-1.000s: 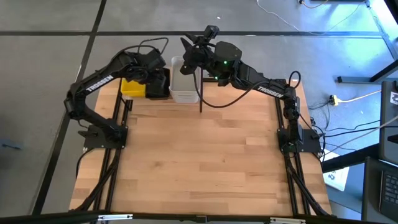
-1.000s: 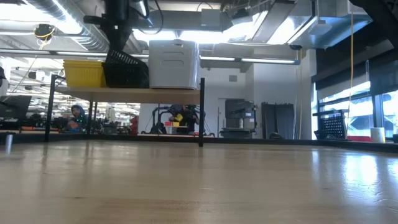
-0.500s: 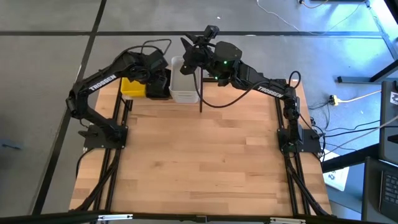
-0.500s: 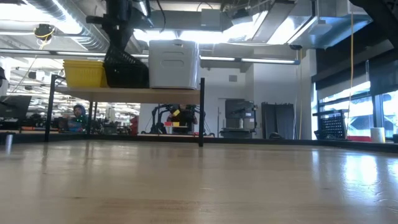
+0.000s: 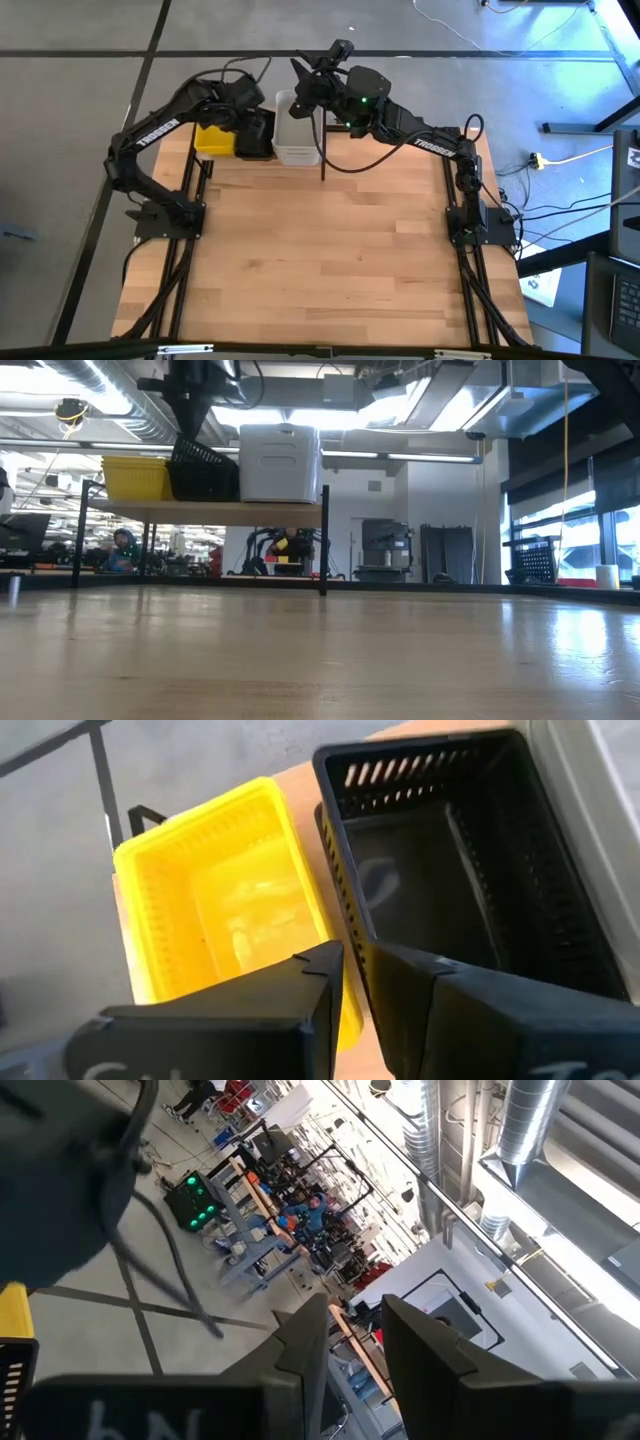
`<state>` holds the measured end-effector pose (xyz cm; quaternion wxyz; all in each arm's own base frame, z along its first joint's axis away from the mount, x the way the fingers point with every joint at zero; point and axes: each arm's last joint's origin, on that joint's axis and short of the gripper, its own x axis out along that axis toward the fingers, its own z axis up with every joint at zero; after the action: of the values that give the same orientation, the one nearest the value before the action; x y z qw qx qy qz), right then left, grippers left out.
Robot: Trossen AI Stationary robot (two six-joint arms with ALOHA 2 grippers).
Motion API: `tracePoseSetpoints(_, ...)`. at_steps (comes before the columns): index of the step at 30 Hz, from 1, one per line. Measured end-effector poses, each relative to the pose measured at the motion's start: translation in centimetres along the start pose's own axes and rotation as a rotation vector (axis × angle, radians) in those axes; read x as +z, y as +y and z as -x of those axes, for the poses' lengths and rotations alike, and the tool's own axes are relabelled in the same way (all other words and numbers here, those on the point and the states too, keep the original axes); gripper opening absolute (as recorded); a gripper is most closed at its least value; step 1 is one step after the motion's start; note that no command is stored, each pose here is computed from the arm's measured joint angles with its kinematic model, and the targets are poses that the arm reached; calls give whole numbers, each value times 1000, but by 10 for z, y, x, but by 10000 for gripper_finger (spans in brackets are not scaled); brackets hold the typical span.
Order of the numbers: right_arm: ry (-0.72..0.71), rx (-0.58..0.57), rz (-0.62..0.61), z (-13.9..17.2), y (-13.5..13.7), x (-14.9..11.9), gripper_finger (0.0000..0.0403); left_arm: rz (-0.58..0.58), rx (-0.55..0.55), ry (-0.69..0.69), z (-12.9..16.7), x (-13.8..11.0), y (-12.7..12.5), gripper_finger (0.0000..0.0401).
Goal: Stack baskets on shelf by color
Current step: Stack the black bin on top of the other black bin on the shelf
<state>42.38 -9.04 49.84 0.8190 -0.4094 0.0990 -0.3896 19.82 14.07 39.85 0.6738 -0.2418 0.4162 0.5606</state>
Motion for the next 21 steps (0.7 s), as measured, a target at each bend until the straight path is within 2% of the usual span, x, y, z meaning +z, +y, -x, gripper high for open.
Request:
tracePoseSetpoints(7,0,0,-5,0,0,0,99,-42,30,18,-7,1,-5,3)
tracePoseSetpoints(21,0,1,-6,0,0,0,99,-49,25,14,-6,0,-7,0)
